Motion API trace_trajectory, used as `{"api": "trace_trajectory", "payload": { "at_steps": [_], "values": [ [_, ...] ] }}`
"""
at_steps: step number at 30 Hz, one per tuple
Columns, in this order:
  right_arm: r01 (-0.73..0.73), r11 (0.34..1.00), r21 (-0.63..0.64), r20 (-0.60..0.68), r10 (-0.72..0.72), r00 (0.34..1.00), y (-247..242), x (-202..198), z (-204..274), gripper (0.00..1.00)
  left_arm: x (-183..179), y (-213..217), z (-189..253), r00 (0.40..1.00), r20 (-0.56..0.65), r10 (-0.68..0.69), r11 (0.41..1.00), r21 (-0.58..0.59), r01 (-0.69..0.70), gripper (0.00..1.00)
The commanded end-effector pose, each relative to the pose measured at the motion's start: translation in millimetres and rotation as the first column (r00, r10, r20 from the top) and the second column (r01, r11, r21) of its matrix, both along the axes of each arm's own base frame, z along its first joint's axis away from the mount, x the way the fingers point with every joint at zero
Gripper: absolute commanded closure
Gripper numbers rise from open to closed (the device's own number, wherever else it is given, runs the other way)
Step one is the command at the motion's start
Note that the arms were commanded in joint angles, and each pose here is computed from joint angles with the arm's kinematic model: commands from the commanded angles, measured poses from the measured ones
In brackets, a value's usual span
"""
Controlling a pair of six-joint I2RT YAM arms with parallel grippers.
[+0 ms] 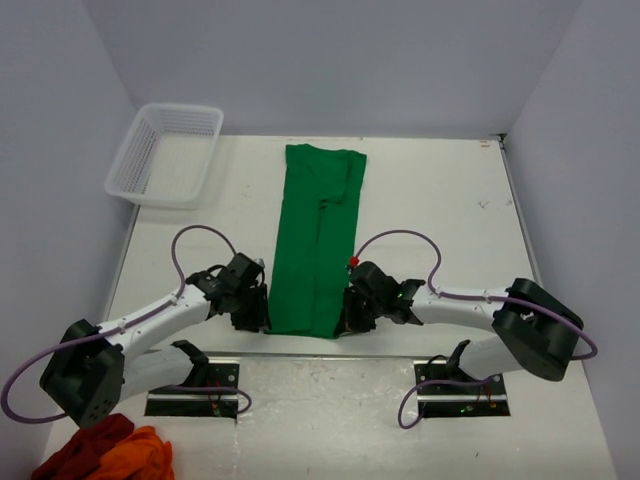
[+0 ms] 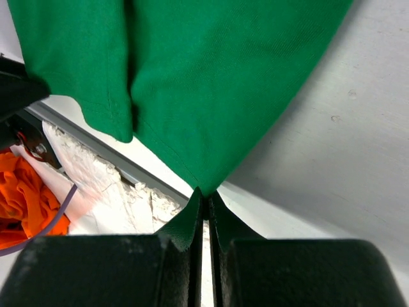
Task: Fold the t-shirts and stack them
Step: Grab the bottom of the folded rectangular tshirt with both arms
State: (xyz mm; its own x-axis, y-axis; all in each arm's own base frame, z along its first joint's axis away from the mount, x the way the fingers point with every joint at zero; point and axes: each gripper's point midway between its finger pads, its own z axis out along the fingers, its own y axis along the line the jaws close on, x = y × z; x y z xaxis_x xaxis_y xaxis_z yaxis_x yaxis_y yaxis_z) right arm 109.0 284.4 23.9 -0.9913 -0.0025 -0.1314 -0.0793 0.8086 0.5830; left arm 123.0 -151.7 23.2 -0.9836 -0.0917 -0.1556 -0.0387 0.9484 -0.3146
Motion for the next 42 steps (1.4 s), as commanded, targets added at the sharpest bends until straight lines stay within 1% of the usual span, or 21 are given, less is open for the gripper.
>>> {"api": "trace_trajectory", "payload": {
  "at_steps": [1,5,10,16,20,23,26,27,28,29,32,36,37,42],
  "values": [
    [0.026,1.000,0.008,0.031,-0.026,0.999,0,5,9,1.00,-6,-4,0,1.000,-0.009,0.022,1.000,-0.016,-0.022,0.61],
    [0.028,0.999,0.017,0.029,-0.028,0.999,-2,3,8,1.00,-10,-6,-7,0.999,-0.032,0.032,0.999,-0.021,-0.033,0.62],
    [0.018,0.999,0.037,0.026,-0.019,0.999,2,2,11,1.00,1,-12,-4,1.000,-0.006,0.029,0.999,-0.020,-0.029,0.61],
    [0.022,1.000,0.020,0.040,-0.023,0.999,-3,2,13,1.00,1,-13,-9,0.999,-0.009,0.036,0.999,-0.022,-0.036,0.61],
    [0.024,0.999,0.027,0.038,-0.025,0.999,-5,1,13,1.00,-1,-11,-16,0.999,-0.020,0.038,0.999,-0.006,-0.038,0.61],
    [0.029,0.999,0.029,0.038,-0.030,0.999,-6,0,13,1.00,-2,-7,-21,0.999,-0.023,0.044,0.999,0.012,-0.043,0.63],
    [0.031,0.999,0.024,0.041,-0.032,0.999,-8,-1,13,1.00,-1,-4,-23,0.998,-0.018,0.055,0.998,0.026,-0.054,0.68],
    [0.031,0.999,0.026,0.043,-0.032,0.999,-8,-1,14,1.00,-3,-3,-24,0.998,-0.023,0.056,0.998,0.030,-0.056,0.74],
    [0.032,0.999,0.024,0.043,-0.033,0.999,-9,-1,14,1.00,-3,-3,-24,0.998,-0.024,0.059,0.998,0.030,-0.059,0.77],
    [0.037,0.999,0.022,0.048,-0.038,0.998,-10,0,14,1.00,-4,-3,-25,0.998,-0.028,0.060,0.998,0.030,-0.060,0.86],
    [0.048,0.999,-0.001,0.060,-0.048,0.997,-14,2,14,1.00,-7,-2,-26,0.997,-0.037,0.062,0.998,0.027,-0.061,1.00],
    [0.060,0.998,-0.032,0.084,-0.057,0.995,-21,5,15,1.00,-8,-1,-23,0.998,-0.032,0.057,0.998,0.021,-0.056,1.00],
    [0.068,0.996,-0.051,0.092,-0.063,0.994,-25,6,15,1.00,-8,-4,-18,0.998,-0.021,0.051,0.999,-0.004,-0.051,1.00],
    [0.095,0.989,-0.114,0.106,-0.083,0.991,-43,4,10,1.00,-13,-4,-10,0.999,-0.017,0.042,0.999,-0.023,-0.042,1.00]
  ]
}}
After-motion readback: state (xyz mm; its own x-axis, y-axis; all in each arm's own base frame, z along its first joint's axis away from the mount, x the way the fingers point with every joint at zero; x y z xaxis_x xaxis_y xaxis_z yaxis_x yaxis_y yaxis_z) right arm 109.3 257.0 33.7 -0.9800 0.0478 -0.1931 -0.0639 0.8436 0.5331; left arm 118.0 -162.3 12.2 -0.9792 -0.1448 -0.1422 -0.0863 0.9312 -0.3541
